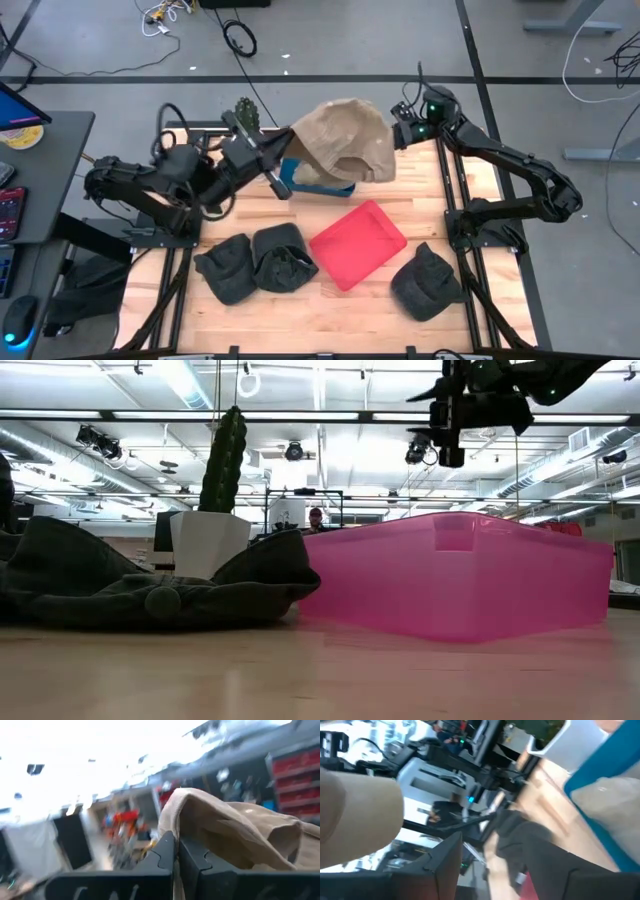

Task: Pick & Place hat
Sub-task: Put the brown cap into the blue bin

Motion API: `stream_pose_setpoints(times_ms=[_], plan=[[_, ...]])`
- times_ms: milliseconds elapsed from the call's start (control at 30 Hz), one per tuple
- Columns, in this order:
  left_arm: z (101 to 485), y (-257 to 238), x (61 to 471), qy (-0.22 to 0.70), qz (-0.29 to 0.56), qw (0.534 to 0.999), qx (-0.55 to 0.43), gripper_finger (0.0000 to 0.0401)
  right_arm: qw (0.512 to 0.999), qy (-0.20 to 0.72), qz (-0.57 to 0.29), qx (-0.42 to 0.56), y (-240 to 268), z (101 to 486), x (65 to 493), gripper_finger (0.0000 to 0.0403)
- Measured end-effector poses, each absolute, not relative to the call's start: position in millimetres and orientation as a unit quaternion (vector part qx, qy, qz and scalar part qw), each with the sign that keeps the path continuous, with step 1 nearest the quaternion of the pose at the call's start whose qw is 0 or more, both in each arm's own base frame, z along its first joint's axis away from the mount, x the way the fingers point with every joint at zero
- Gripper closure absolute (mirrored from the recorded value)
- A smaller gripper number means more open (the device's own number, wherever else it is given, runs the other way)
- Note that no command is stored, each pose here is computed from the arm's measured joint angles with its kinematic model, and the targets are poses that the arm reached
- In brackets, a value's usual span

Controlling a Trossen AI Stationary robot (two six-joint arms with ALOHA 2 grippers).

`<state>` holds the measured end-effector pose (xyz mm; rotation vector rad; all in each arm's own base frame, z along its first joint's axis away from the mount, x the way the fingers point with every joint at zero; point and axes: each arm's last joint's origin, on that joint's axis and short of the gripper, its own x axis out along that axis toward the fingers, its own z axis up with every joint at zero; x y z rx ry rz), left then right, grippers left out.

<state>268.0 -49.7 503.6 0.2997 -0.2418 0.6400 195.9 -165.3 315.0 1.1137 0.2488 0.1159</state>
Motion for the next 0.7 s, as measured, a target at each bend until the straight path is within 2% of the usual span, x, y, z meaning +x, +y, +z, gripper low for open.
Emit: stream_pose_setpoints(times_ms=[233, 467, 700], plan=[[517.9, -38.4, 266.9, -0.22, 0.242, 0.923, 0.205, 0.0393, 0.826, 0.071, 0.094, 0.551, -163.6, 334.5, 200.6, 0.0193], [522.5, -18.2, 270.7, -0.277, 0.203, 0.904, 0.254, 0.0393, 0.811, 0.031, 0.167, 0.559, -146.2, 357.8, 210.7, 0.0193], [517.3, 0.7, 288.4, -0.33, 0.168, 0.881, 0.295, 0.0393, 0.793, 0.004, 0.199, 0.576, -134.4, 369.1, 215.4, 0.0193]])
